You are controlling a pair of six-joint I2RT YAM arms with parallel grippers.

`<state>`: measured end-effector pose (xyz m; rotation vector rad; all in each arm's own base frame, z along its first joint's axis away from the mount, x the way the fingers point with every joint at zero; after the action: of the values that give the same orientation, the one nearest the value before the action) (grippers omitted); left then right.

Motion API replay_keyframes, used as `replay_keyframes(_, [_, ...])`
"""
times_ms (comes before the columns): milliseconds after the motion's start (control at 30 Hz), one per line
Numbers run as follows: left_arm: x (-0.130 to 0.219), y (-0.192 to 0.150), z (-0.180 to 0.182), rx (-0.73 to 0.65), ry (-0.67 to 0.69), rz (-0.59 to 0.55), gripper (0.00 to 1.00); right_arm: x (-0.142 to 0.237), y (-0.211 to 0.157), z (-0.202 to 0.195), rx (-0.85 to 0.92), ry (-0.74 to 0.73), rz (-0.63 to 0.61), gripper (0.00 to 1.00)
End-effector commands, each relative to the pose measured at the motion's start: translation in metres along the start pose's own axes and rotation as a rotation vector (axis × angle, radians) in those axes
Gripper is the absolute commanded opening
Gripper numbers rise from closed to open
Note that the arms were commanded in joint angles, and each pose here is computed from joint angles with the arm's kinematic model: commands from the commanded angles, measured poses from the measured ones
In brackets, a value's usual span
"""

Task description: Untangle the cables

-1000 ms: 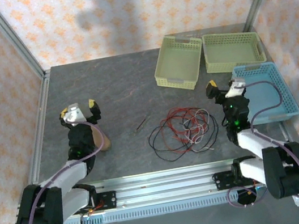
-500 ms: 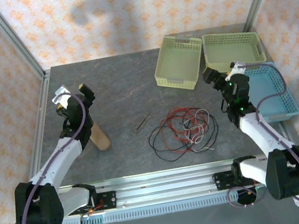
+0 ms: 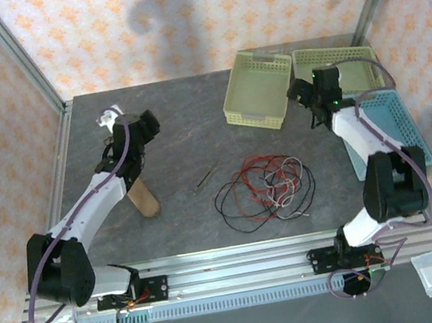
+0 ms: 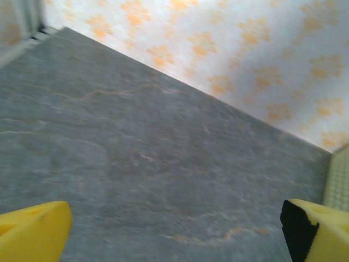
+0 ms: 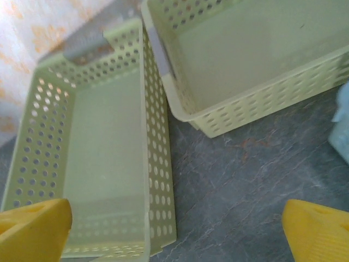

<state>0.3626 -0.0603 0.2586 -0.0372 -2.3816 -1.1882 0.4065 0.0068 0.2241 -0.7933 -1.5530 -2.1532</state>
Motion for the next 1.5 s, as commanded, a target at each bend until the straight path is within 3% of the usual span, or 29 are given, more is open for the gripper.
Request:
replay_keyframes(0, [0.001, -0.016, -0.024, -0.046, -0.056, 0.087, 0.99, -0.007, -0.006, 0.014, 0.074, 0.048, 0.13, 0.99])
replay_keyframes(133, [-0.002, -0.04, -0.057, -0.061, -0.146, 0.167, 0.99, -0.027, -0.002, 0.028, 0.153, -0.066, 0.202, 0.97])
replay_keyframes(333, [0.005, -0.075, -0.1, -0.14, -0.23, 0.256, 0.99, -0.069, -0.004, 0.03, 0.157, -0.186, 0.297, 0.81])
replay_keyframes(533, [0.017, -0.113, -0.13, -0.136, -0.333, 0.353, 0.99, -0.103, -0.006, 0.035, 0.177, -0.193, 0.336, 0.68])
replay_keyframes(700, [0.022, -0.122, -0.141, -0.101, -0.397, 0.368, 0.99, -0.118, -0.009, 0.038, 0.169, -0.172, 0.333, 0.55])
replay_keyframes(833, [0.023, -0.115, -0.14, -0.069, -0.369, 0.331, 0.99, -0.13, -0.011, 0.042, 0.19, -0.151, 0.35, 0.4])
replay_keyframes(1067, [0.023, -0.107, -0.13, -0.142, -0.29, 0.285, 0.99, -0.128, -0.017, 0.058, 0.256, -0.129, 0.346, 0.14])
replay_keyframes(1300, [0.016, -0.082, -0.098, -0.17, -0.062, 0.164, 0.99, -0.115, -0.023, 0.09, 0.321, -0.102, 0.314, 0.07])
replay_keyframes(1467, [0.003, -0.058, -0.058, -0.017, 0.102, 0.135, 0.99, -0.108, -0.038, 0.135, 0.347, -0.056, 0.309, 0.06])
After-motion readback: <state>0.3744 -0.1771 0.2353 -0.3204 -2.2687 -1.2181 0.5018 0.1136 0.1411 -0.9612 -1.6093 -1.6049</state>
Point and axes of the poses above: each hand's point on the last joint's axis, 136 mm out from that joint toward the fingers, its own x axis back along the fingers, its own z axis along the line the jaws close on, y = z × x, the point moved 7 cm from there along x, back along the fingers, and after that the axes turned 13 degrees about x, right-handed, at the moved point
